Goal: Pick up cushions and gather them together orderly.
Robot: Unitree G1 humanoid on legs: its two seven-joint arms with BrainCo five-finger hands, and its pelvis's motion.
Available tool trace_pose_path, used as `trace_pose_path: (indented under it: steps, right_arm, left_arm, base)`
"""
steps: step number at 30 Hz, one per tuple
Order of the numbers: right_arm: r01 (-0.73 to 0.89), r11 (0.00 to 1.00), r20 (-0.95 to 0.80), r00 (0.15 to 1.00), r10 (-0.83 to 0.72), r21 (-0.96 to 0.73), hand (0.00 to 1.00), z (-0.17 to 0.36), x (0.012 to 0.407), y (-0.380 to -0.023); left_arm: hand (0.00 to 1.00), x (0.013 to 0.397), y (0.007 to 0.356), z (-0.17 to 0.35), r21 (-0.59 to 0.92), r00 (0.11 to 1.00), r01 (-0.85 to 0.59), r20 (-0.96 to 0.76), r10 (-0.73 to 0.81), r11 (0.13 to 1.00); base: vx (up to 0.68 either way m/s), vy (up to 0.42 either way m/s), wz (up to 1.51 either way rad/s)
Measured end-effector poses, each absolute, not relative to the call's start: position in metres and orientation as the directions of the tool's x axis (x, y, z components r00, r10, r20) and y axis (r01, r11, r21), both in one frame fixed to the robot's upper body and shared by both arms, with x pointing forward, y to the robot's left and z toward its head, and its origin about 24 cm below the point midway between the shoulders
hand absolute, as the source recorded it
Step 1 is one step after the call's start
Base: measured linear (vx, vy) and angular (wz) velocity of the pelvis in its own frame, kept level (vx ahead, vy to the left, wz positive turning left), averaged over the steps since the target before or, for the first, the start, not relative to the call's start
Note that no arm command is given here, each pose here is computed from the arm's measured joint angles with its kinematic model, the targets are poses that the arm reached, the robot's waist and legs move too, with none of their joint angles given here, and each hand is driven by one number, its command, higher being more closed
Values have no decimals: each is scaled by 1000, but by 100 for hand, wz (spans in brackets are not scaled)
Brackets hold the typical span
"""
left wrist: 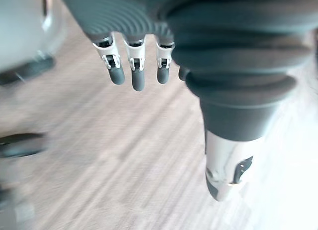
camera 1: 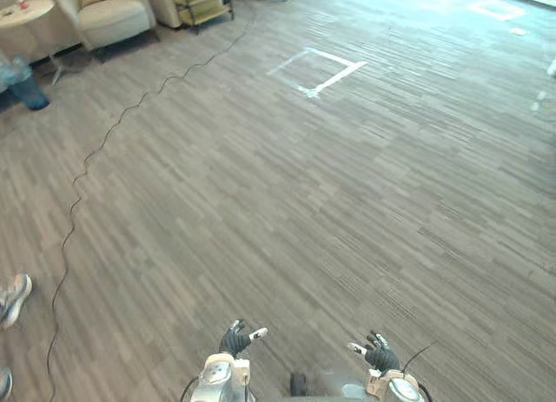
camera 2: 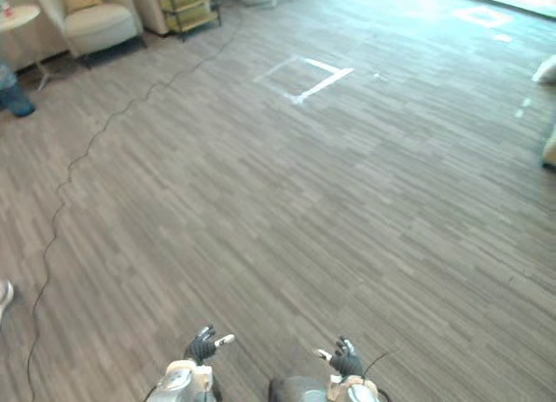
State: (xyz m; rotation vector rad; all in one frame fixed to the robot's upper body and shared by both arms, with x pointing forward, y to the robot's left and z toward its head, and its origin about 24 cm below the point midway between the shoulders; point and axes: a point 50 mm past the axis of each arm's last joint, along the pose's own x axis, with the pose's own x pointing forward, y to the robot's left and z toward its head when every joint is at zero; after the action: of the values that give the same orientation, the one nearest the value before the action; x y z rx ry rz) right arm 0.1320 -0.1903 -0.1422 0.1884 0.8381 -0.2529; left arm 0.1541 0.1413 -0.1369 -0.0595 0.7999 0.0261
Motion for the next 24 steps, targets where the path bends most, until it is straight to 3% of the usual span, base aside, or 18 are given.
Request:
trace_pose_path:
  steps: [3,7,13,17,24]
  right_arm:
    - [297,954,-773,613,-164,33,0,-146,124,-199]
    - [309,949,-801,584,-135,66,0,-152,112,-184]
    - [241,969,-760,640,-114,57,0,-145,131,-191]
    - [225,972,-743,661,-107,60,0,-141,140,-191]
    - [250,966,-723,679,-127,66,0,-137,144,-197]
  left_arm:
    - [0,158,137,-135,-51,708,-23,-706,-20,998]
    - [0,151,154,-140,-11,680,-40,-733,19,999]
    - [0,138,162,-149,25,612,-13,-791,28,1000]
    - [0,132,170,-151,48,597,-7,-801,43,999]
    - [0,126,150,-155,13,572,24,-821,-3,1000]
  base:
    - [669,312,-114]
    - [696,294,-55]
    - [565,175,-37]
    - [507,-20,-30]
    - [571,-202,-1]
